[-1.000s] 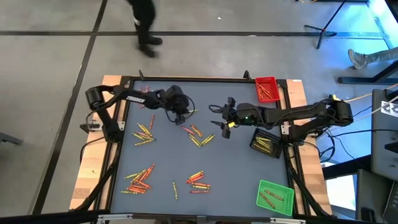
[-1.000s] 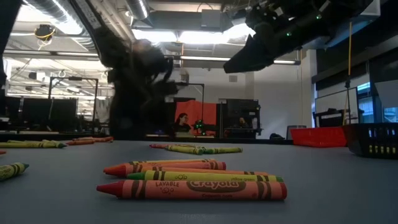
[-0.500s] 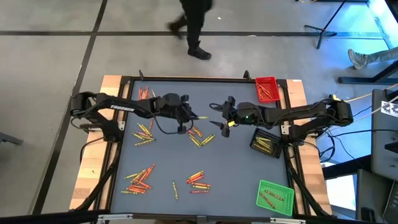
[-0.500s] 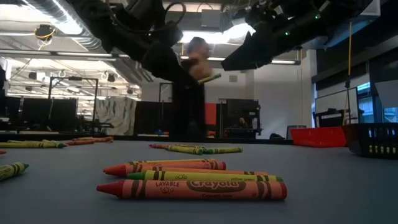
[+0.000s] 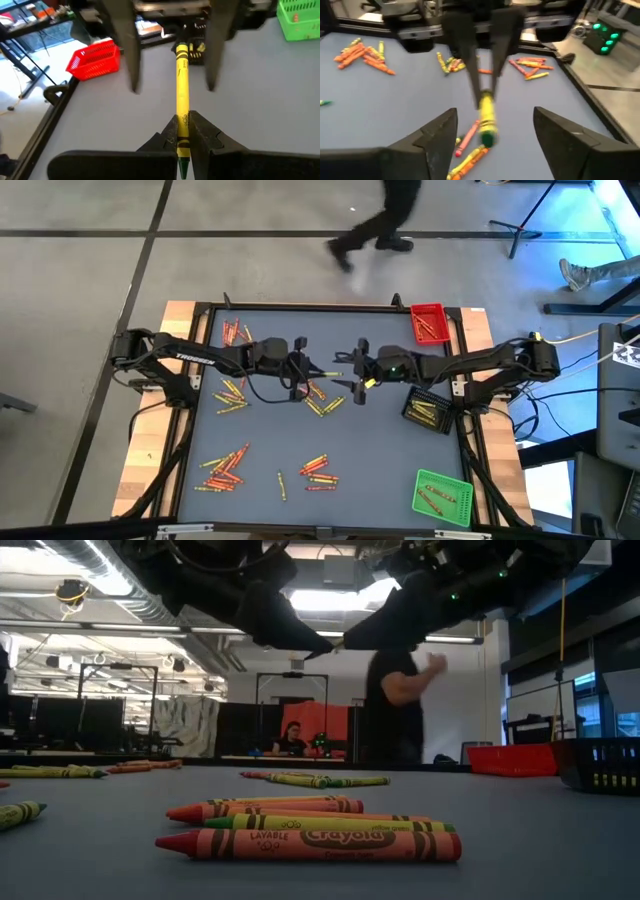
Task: Sort crayons
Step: Put the green crayon into the black bin
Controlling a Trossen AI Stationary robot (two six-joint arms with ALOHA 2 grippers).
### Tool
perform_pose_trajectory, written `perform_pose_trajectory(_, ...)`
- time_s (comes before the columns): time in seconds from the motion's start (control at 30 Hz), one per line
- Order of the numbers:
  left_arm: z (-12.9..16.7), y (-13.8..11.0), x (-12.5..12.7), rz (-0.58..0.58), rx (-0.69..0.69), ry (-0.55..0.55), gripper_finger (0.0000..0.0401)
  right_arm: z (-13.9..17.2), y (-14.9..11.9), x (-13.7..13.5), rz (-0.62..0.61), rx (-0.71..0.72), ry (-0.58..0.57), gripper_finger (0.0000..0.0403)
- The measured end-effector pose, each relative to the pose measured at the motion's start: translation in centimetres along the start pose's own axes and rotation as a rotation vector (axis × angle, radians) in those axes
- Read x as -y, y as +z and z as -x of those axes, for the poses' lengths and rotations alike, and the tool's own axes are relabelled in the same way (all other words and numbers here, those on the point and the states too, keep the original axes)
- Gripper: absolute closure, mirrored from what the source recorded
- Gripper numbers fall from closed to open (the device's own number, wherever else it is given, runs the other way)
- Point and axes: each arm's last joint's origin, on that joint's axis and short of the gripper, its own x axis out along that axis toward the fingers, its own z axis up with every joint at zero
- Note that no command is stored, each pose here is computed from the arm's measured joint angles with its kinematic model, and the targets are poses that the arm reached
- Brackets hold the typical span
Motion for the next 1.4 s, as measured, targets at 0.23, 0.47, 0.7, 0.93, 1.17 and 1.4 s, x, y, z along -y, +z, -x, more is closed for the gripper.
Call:
perform_pose_trajectory(0.23, 0.0, 0.0, 0.0, 0.006, -0.006, 0.006, 0.0392, -0.2, 0.2, 0.0, 0.027, 0.007, 0.001, 0.0239)
perform_pose_trajectory(0.47, 0.0, 0.2, -0.1, 0.007, 0.018, 0.014, 0.0391, -0.2, 0.1, 0.1, 0.051, -0.008, -0.009, 0.0355)
perform_pose_trajectory(0.7, 0.0, 0.2, -0.1, 0.032, 0.018, 0.013, 0.0378, -0.2, 0.3, 0.1, 0.089, 0.009, -0.012, 0.0380)
perform_pose_trajectory(0.93, 0.0, 0.2, -0.1, 0.035, 0.017, 0.013, 0.0308, -0.2, 0.9, 0.2, 0.104, 0.013, -0.013, 0.0391)
perform_pose_trajectory(1.17, 0.0, 0.0, -0.1, 0.036, 0.000, 0.019, 0.0286, 0.1, 0.6, 0.3, 0.109, -0.049, -0.072, 0.0392)
perform_pose_trajectory(1.4, 0.0, -0.1, -0.2, 0.032, -0.031, 0.082, 0.0286, 2.5, 1.7, 0.5, 0.097, -0.069, -0.077, 0.0398)
